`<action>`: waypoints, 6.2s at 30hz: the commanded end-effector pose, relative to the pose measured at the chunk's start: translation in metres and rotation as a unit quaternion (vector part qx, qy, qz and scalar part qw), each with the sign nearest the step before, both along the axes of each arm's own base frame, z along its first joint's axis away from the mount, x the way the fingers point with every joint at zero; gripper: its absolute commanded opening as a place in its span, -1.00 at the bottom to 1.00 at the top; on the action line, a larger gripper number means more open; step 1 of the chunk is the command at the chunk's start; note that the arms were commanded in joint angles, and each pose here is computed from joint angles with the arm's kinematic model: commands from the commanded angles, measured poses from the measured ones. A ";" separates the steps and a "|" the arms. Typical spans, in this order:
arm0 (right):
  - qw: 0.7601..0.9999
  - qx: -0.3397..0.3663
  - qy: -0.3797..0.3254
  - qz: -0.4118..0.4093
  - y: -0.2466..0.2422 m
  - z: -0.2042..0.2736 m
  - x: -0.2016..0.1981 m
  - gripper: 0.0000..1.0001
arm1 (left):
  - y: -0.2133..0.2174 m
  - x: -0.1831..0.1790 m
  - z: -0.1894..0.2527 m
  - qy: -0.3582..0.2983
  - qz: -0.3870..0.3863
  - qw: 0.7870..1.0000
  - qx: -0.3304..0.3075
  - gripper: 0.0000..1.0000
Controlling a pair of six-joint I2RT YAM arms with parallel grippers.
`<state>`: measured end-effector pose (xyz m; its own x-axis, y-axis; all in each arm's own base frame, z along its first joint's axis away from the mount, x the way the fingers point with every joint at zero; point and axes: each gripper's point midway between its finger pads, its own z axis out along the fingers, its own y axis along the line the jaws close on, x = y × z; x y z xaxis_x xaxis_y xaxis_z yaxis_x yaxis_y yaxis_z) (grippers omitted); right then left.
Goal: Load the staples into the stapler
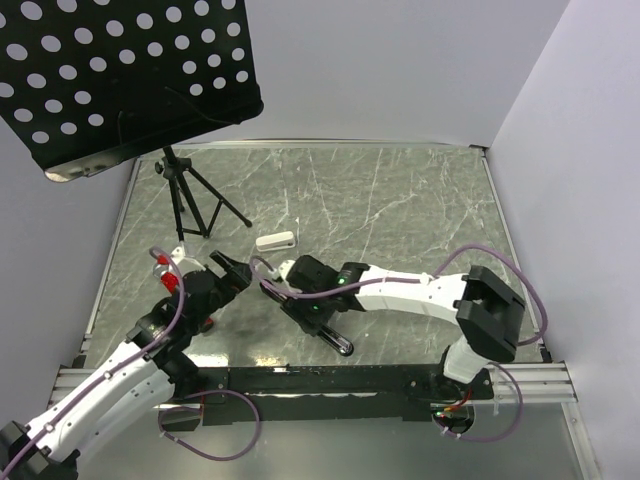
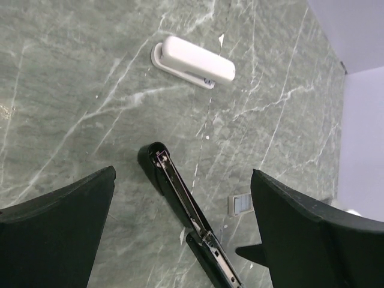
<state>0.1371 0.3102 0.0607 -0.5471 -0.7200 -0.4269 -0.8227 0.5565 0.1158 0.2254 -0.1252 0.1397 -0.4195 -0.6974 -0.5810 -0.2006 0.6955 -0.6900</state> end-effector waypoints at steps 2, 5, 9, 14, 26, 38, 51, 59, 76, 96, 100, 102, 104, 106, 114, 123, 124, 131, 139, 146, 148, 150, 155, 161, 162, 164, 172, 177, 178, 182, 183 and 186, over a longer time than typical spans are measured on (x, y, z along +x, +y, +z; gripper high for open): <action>0.999 0.033 -0.033 0.008 0.040 0.006 0.027 0.27 | 0.006 0.002 0.021 -0.024 0.016 0.999 -0.014 0.99; 0.999 0.032 -0.035 0.010 0.050 -0.002 0.033 0.24 | 0.001 0.001 0.016 -0.015 0.006 1.000 -0.016 0.99; 0.999 0.015 -0.039 0.010 0.052 -0.015 0.041 0.16 | -0.011 0.001 0.002 0.001 -0.013 0.999 -0.033 0.99; 0.999 0.021 -0.037 0.003 0.050 -0.022 0.044 0.01 | -0.021 0.003 -0.009 0.011 -0.023 0.998 -0.061 0.99; 0.995 0.049 -0.082 0.001 0.048 0.022 0.054 0.08 | -0.009 0.009 -0.010 0.009 0.000 0.999 -0.054 0.99; 0.998 0.010 -0.070 0.000 0.050 -0.016 0.067 0.18 | -0.007 0.015 -0.012 0.010 0.000 0.999 -0.041 0.99; 0.998 0.047 -0.050 0.009 0.059 -0.023 0.060 -0.64 | -0.019 0.019 -0.031 0.034 -0.023 0.998 -0.057 0.99; 0.991 0.105 -0.087 0.014 0.054 -0.001 0.059 -1.00 | -0.025 0.028 -0.035 0.034 -0.034 0.994 -0.097 0.99; 0.976 0.171 -0.129 0.019 0.055 0.030 0.060 -1.00 | -0.041 0.035 -0.055 0.056 -0.068 0.990 -0.110 0.99; 0.973 0.192 -0.128 0.026 0.058 0.042 0.056 -1.00 | -0.051 0.034 -0.049 -0.004 -0.100 0.984 -0.147 0.56; 0.971 0.197 -0.132 0.024 0.059 0.047 0.057 -1.00 | -0.048 0.031 -0.061 0.021 -0.083 0.984 -0.155 0.57; 0.971 0.198 -0.134 0.024 0.059 0.049 0.058 -1.00 | -0.047 0.029 -0.068 0.035 -0.079 0.985 -0.151 0.59; 0.970 0.201 -0.138 0.022 0.058 0.051 0.058 -1.00 | -0.045 0.028 -0.074 0.051 -0.070 0.984 -0.154 0.65; 0.969 0.204 -0.139 0.021 0.059 0.053 0.058 -1.00 | -0.047 0.028 -0.074 0.051 -0.073 0.983 -0.159 0.66; 0.969 0.202 -0.139 0.024 0.057 0.052 0.057 -1.00 | -0.051 0.034 -0.062 0.021 -0.080 0.982 -0.171 0.45; 0.972 0.188 -0.135 0.026 0.055 0.044 0.057 -1.00 | -0.049 0.037 -0.051 -0.019 -0.085 0.982 -0.169 -0.20; 0.974 0.183 -0.134 0.026 0.054 0.040 0.057 -1.00 | -0.049 0.037 -0.051 -0.020 -0.088 0.982 -0.167 -0.27; 0.978 0.152 -0.137 0.028 0.056 0.026 0.065 -1.00 | -0.046 0.040 -0.044 -0.044 -0.096 0.985 -0.135 -0.82; 0.986 0.099 -0.134 0.017 0.060 0.007 0.079 -0.82 | -0.027 0.041 -0.047 -0.064 -0.086 0.993 -0.045 -0.97; 0.986 0.104 -0.128 0.008 0.055 0.013 0.074 -0.10 | -0.013 0.039 -0.039 -0.086 -0.073 0.994 0.007 -0.97; 0.984 0.120 -0.128 -0.003 0.052 0.024 0.071 -0.02 | -0.012 0.038 -0.031 -0.100 -0.074 0.992 0.019 -0.97; 0.983 0.131 -0.128 -0.015 0.042 0.029 0.065 0.08 | -0.006 0.038 -0.029 -0.094 -0.062 0.993 0.040 -0.97; 0.979 0.156 -0.120 -0.047 0.016 0.026 0.049 0.27 | 0.006 0.039 -0.021 -0.095 -0.041 0.992 0.070 -0.97; 0.969 0.187 -0.143 -0.075 -0.012 0.019 0.039 0.27 | 0.011 0.039 -0.007 -0.088 -0.029 0.990 0.104 -0.97; 0.965 0.205 -0.148 -0.075 -0.009 0.023 0.040 0.27 | 0.012 0.038 -0.005 -0.089 -0.028 0.990 0.108 -0.97; 0.965 0.212 -0.140 -0.070 -0.011 0.014 0.033 0.22 | 0.014 0.038 0.000 -0.092 -0.023 0.989 0.111 -0.97; 0.954 0.260 -0.140 -0.058 0.002 0.005 0.031 0.14 | 0.014 0.035 0.001 -0.087 -0.028 0.989 0.119 -0.97; 0.954 0.258 -0.146 -0.045 0.010 0.003 0.035 0.08 | 0.009 0.033 0.003 -0.094 -0.041 0.988 0.118 -0.97; 0.953 0.261 -0.147 -0.041 0.013 0.005 0.036 0.06 | 0.009 0.033 0.005 -0.096 -0.042 0.988 0.117 -0.97; 0.957 0.255 -0.137 -0.030 0.018 -0.004 0.035 0.00 | 0.008 0.032 0.005 -0.094 -0.045 0.987 0.119 -0.97; 0.957 0.256 -0.136 -0.027 0.019 -0.004 0.034 -0.02 | 0.006 0.032 0.006 -0.095 -0.050 0.987 0.117 -0.97; 0.958 0.254 -0.129 -0.016 0.022 -0.007 0.031 -0.20 | 0.002 0.032 0.009 -0.098 -0.059 0.987 0.114 -0.97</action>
